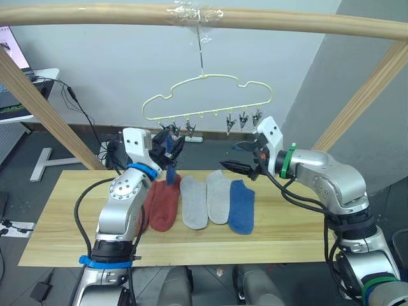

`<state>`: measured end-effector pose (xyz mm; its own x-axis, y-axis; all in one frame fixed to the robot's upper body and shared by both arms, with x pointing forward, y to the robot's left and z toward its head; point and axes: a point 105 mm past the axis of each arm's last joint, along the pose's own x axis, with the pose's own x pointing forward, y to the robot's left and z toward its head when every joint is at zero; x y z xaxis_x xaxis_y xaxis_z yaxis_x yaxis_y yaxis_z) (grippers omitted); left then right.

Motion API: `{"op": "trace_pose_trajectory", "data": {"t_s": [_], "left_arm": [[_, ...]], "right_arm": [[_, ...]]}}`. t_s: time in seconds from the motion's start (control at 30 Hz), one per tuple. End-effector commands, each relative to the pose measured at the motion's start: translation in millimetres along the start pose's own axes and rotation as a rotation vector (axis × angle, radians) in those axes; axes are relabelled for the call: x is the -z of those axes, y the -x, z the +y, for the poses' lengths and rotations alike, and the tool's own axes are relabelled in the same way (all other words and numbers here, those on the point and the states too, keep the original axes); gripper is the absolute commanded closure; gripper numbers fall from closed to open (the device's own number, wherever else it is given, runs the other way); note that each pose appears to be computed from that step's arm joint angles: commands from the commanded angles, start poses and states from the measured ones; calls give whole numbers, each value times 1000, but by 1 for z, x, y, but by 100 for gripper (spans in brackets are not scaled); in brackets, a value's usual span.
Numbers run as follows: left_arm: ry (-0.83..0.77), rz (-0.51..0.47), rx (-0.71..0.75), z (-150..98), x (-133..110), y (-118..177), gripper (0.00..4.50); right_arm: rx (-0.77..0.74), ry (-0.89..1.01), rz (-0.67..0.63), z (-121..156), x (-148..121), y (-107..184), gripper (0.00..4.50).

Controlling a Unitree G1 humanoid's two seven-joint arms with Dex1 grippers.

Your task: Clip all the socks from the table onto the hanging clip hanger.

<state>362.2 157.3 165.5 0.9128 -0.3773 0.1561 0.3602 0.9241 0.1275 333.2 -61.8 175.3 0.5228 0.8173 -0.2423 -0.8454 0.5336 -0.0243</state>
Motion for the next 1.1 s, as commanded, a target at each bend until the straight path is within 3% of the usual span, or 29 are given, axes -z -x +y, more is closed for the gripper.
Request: {"op": "trace_pose_trajectory", "data": {"t_s": [0.03, 0.47, 0.9, 1.03, 1.1], "left_arm": [[-26, -62, -13, 1, -16, 0, 184], [-127, -120, -21, -2, -39, 17, 184], [-34, -35, -12, -14, -10, 26, 184], [-22, -20, -31, -10, -5, 24, 260], [-21, -25, -33, -9, -6, 21, 260]], "right_arm": [[-7, 41, -55, 2, -18, 7, 0], [1, 25, -68, 0, -19, 9, 0], [-108, 103, -151, 18, -36, 19, 0], [-125, 132, -176, 22, -43, 21, 0], [-134, 141, -181, 24, -44, 21, 0]]}}
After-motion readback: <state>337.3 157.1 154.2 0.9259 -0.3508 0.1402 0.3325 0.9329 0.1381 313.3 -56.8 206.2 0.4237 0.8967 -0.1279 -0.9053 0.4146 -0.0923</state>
